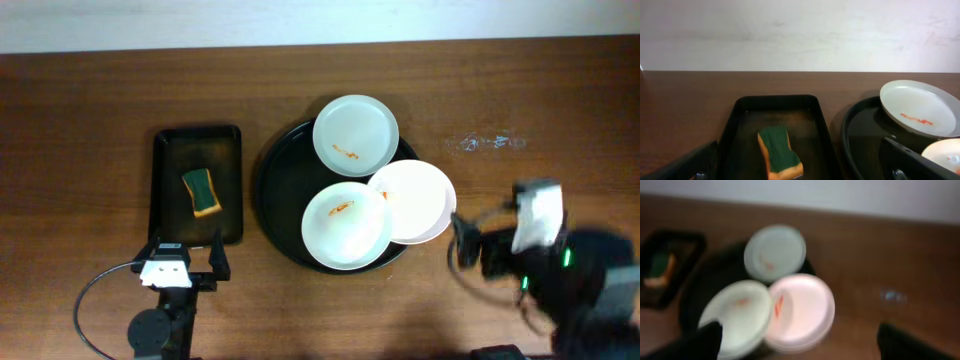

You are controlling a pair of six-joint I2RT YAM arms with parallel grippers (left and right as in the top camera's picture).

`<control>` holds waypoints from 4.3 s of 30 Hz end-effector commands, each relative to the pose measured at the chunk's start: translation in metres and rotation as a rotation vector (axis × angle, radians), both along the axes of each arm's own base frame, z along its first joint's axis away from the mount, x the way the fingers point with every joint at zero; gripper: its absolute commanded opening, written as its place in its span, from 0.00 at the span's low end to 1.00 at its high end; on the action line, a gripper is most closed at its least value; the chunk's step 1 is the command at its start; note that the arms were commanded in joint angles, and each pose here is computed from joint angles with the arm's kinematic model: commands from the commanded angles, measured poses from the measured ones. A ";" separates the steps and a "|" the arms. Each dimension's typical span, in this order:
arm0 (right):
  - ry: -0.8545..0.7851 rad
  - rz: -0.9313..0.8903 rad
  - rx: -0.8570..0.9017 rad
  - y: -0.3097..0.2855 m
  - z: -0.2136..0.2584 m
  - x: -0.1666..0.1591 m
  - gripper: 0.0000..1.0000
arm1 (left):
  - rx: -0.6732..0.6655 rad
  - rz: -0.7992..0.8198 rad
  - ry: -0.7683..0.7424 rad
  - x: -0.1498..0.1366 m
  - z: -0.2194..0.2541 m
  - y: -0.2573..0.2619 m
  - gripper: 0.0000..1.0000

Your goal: Clean dirty plates on tray and stack at the side

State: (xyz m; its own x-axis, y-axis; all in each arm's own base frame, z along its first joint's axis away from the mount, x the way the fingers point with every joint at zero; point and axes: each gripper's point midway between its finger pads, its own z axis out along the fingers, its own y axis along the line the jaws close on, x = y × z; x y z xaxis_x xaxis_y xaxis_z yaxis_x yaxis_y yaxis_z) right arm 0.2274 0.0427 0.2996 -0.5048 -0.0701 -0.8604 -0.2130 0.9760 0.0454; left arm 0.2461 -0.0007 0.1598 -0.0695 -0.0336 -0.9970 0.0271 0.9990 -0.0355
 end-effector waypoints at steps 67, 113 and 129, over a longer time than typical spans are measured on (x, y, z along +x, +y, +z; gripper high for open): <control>0.955 -0.090 0.067 0.097 -0.278 0.056 0.04 | 0.008 0.007 0.005 0.000 -0.002 0.001 0.99; 0.724 0.357 -0.397 0.089 -0.181 0.110 0.04 | 0.004 -0.235 0.775 0.085 0.100 -0.026 0.99; 0.726 0.362 -0.391 0.090 -0.181 0.109 0.04 | -0.230 0.211 1.399 0.128 -0.118 0.016 0.68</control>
